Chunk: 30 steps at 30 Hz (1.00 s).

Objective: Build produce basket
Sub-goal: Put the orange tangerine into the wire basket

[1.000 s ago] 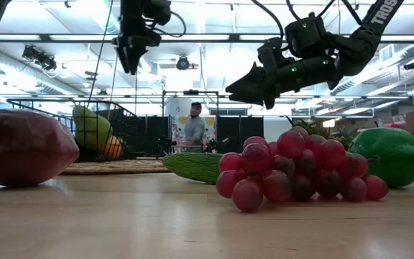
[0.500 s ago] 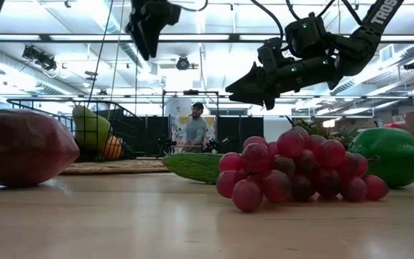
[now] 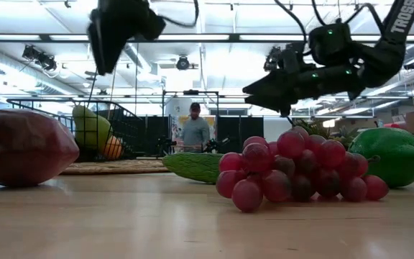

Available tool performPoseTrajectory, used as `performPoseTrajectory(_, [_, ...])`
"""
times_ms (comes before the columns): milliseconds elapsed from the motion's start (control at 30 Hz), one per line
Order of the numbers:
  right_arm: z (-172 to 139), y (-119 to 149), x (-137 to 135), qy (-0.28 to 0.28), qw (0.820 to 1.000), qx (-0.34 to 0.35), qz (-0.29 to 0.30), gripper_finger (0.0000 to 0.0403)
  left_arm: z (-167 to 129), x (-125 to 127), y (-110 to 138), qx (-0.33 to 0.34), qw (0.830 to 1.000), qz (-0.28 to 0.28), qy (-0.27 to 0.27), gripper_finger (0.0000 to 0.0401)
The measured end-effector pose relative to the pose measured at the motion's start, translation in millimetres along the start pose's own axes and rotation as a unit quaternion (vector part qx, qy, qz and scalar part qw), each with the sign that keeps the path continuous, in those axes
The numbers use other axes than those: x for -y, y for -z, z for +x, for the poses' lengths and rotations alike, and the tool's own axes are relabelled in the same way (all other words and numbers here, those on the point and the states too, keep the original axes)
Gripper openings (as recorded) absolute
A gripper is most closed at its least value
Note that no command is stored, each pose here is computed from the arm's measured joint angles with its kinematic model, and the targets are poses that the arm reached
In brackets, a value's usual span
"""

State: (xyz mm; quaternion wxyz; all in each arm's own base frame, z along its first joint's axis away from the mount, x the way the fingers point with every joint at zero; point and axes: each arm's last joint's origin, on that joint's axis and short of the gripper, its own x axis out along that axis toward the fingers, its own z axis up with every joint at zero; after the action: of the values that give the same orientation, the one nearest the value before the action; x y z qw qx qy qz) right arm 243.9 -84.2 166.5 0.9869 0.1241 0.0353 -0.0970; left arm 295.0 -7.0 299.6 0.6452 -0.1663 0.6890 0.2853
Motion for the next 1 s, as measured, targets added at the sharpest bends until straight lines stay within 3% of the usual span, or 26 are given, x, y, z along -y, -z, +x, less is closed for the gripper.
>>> performPoseTrajectory(267, [-14, 24, -19, -0.066, 0.996, -0.041, 0.033, 0.0196, -10, 58, 64, -0.029, 0.995, -0.088, 0.035, 0.0247])
performPoseTrajectory(500, [-25, 45, -46, -0.113, 0.990, -0.079, 0.029, 0.0196, -16, 92, 114, -0.063, 0.972, -0.215, 0.071, 0.0247])
performPoseTrajectory(700, [-35, 56, -61, -0.128, 0.987, -0.092, 0.025, 0.0196, -12, 110, 136, -0.067, 0.953, -0.286, 0.070, 0.0247])
performPoseTrajectory(1000, [-41, 63, -85, -0.169, 0.980, -0.100, 0.021, 0.0196, 14, 159, 153, -0.088, 0.938, -0.320, 0.102, 0.0247])
